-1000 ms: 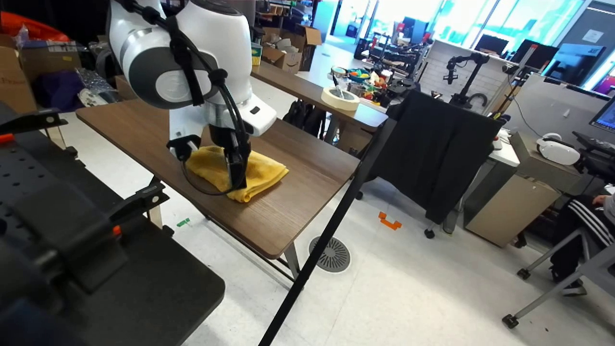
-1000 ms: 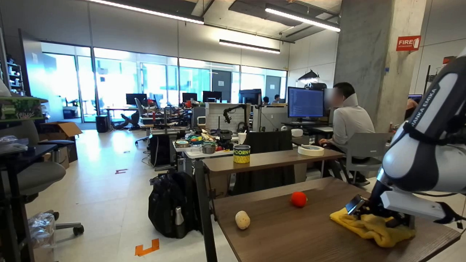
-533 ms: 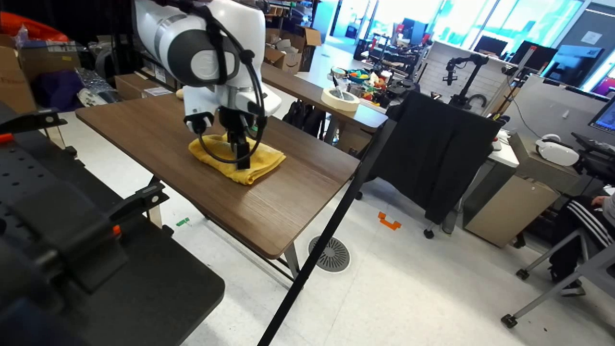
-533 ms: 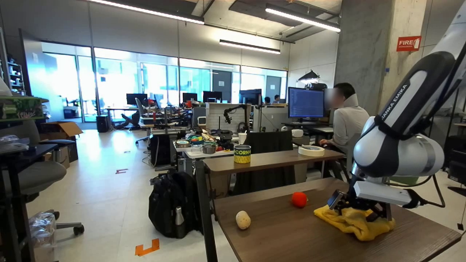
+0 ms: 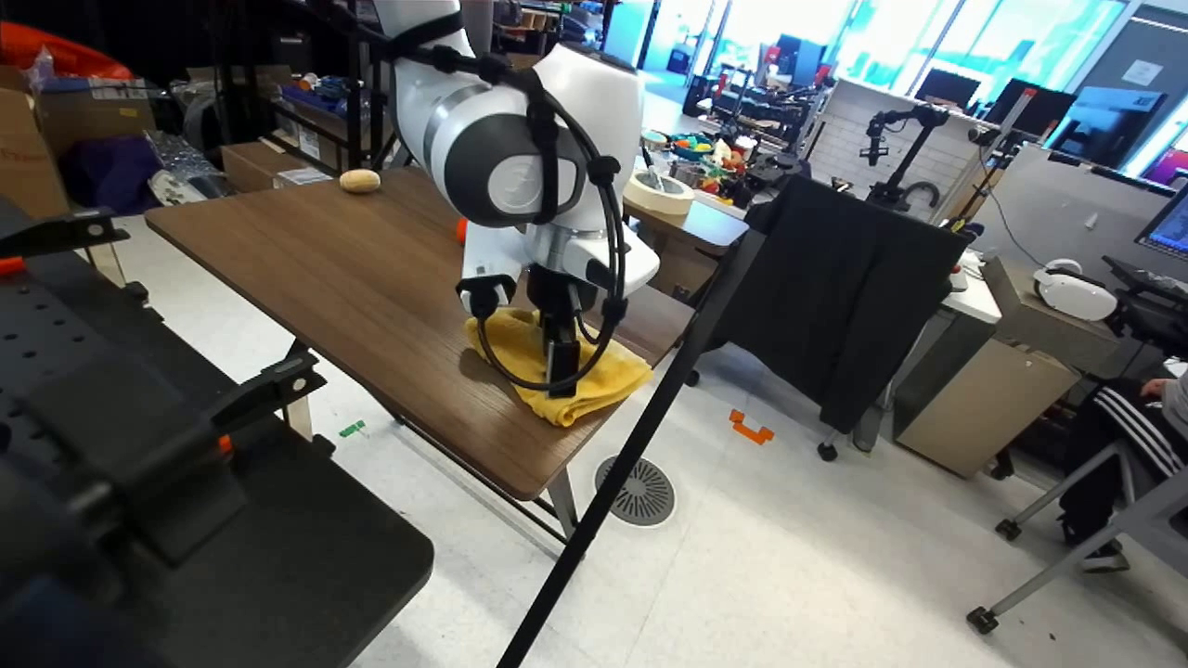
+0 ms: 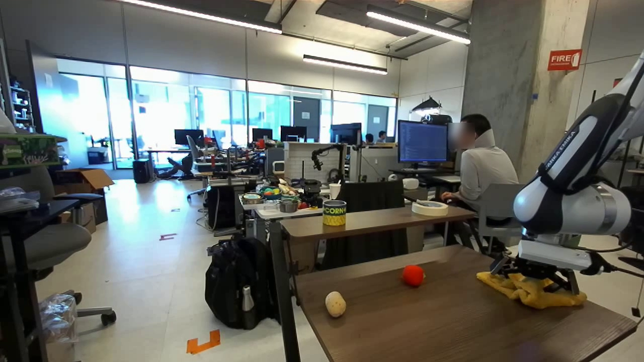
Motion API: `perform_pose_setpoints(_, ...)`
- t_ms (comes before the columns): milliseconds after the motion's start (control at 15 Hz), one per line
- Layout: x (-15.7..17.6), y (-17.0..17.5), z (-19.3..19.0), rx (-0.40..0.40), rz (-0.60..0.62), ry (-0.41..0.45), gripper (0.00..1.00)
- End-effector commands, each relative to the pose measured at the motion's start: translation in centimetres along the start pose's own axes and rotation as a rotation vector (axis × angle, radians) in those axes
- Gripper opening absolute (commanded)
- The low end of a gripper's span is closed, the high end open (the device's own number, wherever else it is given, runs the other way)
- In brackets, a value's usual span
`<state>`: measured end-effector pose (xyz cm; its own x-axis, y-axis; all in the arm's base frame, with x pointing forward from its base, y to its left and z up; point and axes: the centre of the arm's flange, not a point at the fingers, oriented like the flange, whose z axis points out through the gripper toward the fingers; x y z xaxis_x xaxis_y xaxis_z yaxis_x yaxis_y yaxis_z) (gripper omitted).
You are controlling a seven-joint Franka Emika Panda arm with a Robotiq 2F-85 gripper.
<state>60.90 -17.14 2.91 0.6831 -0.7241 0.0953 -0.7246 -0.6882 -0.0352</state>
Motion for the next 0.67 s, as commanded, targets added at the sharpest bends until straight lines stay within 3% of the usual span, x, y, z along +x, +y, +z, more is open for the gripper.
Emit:
perform_pose_setpoints(0, -1.0, -4.4, 1.5, 0.041, -0.03, -0.014, 1.0)
perform_pose_setpoints(133, -2.6, -8.2, 0.4, 0.086, -0.103, -0.026, 1.0)
perform_pose_setpoints(200, -1.6, -4.7, -0.3, 0.053, -0.056, -0.003, 1.0)
perform_pose_setpoints(400, -3.6, -8.3, -0.6, 0.084, -0.104, -0.011, 1.0)
perform_pose_setpoints(533, -3.4, -8.0, -0.2, 0.063, -0.121, -0.019, 1.0)
perform_pose_setpoints(600, -2.5, -7.7, 0.5, 0.037, -0.084, 0.016, 1.0)
